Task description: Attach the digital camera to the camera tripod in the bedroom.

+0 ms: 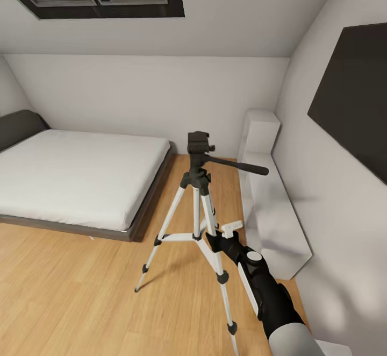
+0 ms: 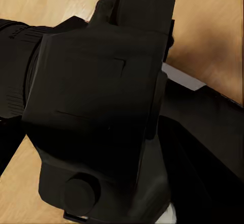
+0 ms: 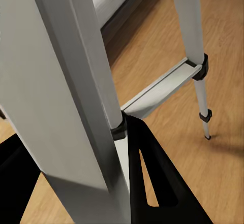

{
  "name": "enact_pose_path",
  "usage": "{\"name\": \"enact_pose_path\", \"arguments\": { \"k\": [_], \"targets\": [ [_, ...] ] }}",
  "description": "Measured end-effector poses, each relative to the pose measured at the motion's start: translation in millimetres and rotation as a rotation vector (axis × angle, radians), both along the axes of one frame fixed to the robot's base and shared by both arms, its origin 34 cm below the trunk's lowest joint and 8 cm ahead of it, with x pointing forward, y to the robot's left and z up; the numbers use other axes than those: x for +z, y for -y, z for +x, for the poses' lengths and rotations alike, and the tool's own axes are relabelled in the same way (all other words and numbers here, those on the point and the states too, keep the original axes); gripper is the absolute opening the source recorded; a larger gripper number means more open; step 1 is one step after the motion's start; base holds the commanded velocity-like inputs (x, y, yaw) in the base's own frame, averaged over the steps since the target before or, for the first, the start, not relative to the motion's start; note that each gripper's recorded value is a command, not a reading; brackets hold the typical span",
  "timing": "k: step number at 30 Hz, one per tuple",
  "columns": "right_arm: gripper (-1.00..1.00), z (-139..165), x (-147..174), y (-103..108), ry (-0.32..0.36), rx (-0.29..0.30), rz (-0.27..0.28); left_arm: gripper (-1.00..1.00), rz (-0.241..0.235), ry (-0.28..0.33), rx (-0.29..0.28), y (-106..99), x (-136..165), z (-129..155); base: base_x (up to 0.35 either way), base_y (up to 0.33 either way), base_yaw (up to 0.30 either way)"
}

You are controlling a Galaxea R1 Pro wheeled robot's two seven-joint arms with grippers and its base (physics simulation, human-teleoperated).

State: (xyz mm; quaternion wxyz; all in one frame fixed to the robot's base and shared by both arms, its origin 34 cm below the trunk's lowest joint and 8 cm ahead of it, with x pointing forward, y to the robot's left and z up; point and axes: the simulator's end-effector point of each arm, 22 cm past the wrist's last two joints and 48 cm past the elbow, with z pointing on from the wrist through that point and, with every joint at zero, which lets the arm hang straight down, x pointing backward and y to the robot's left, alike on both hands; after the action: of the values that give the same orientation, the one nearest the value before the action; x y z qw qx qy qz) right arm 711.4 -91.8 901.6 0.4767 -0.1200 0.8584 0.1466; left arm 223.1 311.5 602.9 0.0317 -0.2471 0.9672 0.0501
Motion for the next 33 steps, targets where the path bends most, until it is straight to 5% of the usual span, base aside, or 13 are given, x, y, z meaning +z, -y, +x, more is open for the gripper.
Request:
{"name": "enact_pose_path", "arguments": {
  "k": [5,8,12,17,21,33],
  "targets": [
    [-1.0,2,5,0,0.011,0.0,0.0,-1.0,-0.007,0.181,-0.053,-55,25,115,0.0,0.0,0.0],
    [-1.0,3,6,1,0.015,-0.001,0.001,-1.0,-0.07,0.195,-0.112,-70,53,167,0.0,0.0,0.0],
    [-1.0,5,10,2,0.025,-0.005,0.001,-1.0,-0.153,0.2,-0.193,-68,109,230,0.0,0.0,0.0],
    [-1.0,6,12,3,0.029,-0.006,0.0,-1.0,-0.178,0.353,-0.239,-65,225,364,0.0,0.0,0.0],
    [-1.0,6,12,3,0.029,-0.006,0.0,-1.0,-0.171,0.4,-0.27,-64,271,407,0.0,0.0,0.0],
    [-1.0,6,12,5,0.027,-0.011,0.007,-1.0,-0.108,0.711,-0.318,-64,441,543,0.0,0.0,0.0]
  ]
}}
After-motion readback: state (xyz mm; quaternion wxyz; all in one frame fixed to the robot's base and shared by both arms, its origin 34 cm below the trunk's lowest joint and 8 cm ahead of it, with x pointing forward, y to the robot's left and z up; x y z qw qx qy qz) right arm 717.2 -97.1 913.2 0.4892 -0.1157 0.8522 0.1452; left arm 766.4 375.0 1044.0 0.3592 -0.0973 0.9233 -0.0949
